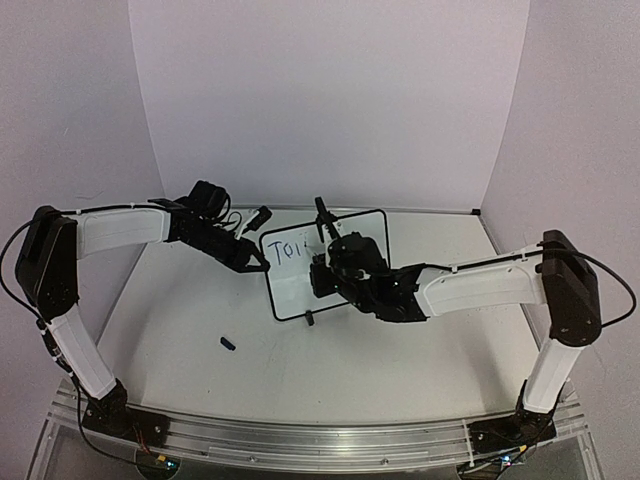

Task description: Write a sentence on the whiteboard

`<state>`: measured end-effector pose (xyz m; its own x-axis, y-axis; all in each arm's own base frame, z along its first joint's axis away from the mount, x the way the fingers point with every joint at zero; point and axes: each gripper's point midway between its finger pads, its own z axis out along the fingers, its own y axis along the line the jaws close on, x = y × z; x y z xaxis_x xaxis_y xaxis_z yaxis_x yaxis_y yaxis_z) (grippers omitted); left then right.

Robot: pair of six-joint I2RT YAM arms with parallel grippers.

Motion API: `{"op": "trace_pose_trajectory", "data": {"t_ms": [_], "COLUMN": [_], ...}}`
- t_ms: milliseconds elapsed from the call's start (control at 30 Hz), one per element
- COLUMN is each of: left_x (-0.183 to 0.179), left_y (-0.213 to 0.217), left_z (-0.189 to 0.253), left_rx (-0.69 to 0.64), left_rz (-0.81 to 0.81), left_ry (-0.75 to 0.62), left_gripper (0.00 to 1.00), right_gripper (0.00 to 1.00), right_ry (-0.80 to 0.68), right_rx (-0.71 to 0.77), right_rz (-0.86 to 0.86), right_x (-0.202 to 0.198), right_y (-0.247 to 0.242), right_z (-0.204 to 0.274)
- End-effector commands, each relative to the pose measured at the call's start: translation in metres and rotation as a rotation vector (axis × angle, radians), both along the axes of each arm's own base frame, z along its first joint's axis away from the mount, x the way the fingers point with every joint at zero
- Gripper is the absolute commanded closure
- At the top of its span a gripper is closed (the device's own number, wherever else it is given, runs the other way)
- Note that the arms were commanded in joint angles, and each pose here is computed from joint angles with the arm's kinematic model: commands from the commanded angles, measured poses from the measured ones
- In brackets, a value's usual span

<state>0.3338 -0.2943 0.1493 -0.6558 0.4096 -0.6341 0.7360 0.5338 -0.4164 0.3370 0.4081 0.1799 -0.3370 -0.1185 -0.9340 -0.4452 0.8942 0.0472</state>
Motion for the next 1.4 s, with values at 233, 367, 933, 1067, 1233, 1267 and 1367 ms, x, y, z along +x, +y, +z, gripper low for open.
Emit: {"op": "trace_pose_trajectory", "data": {"t_ms": [233, 367, 933, 1067, 1233, 1267, 1367], "left_x": [0.006, 0.007, 0.006, 0.006, 0.005, 0.006, 0.006], "left_y": [0.003, 0.003, 0.003, 0.004, 0.004, 0.004, 0.004], "left_z": [0.0, 0.0, 0.001, 0.001, 0.001, 0.002, 0.002], "left_rx": [0.043, 0.044, 0.05, 0.05, 0.051, 0.051, 0.05], "left_rz": [0.027, 0.028, 0.027, 0.027, 0.028, 0.028, 0.029], "left_ry": [-0.024, -0.026, -0.032, -0.032, -0.033, -0.035, -0.036], "left_gripper": [1.0, 1.0, 1.0, 1.0, 1.0, 1.0, 1.0], "right_gripper": [1.0, 1.0, 1.0, 1.0, 1.0, 1.0, 1.0], "right_ry": [0.042, 0.06, 0.069, 0.049, 0.039, 0.037, 0.023], "right_rx": [-0.018, -0.015, 0.01, 0.024, 0.025, 0.023, 0.013], "right_rz": [0.053, 0.056, 0.153, 0.161, 0.16, 0.161, 0.166], "right_x": [-0.014, -0.017, -0.049, -0.056, -0.06, -0.061, -0.062], "right_y": [0.016, 0.017, 0.041, 0.034, 0.023, 0.02, 0.015], "right_z": [-0.018, -0.025, -0.015, 0.005, 0.02, 0.024, 0.03]}}
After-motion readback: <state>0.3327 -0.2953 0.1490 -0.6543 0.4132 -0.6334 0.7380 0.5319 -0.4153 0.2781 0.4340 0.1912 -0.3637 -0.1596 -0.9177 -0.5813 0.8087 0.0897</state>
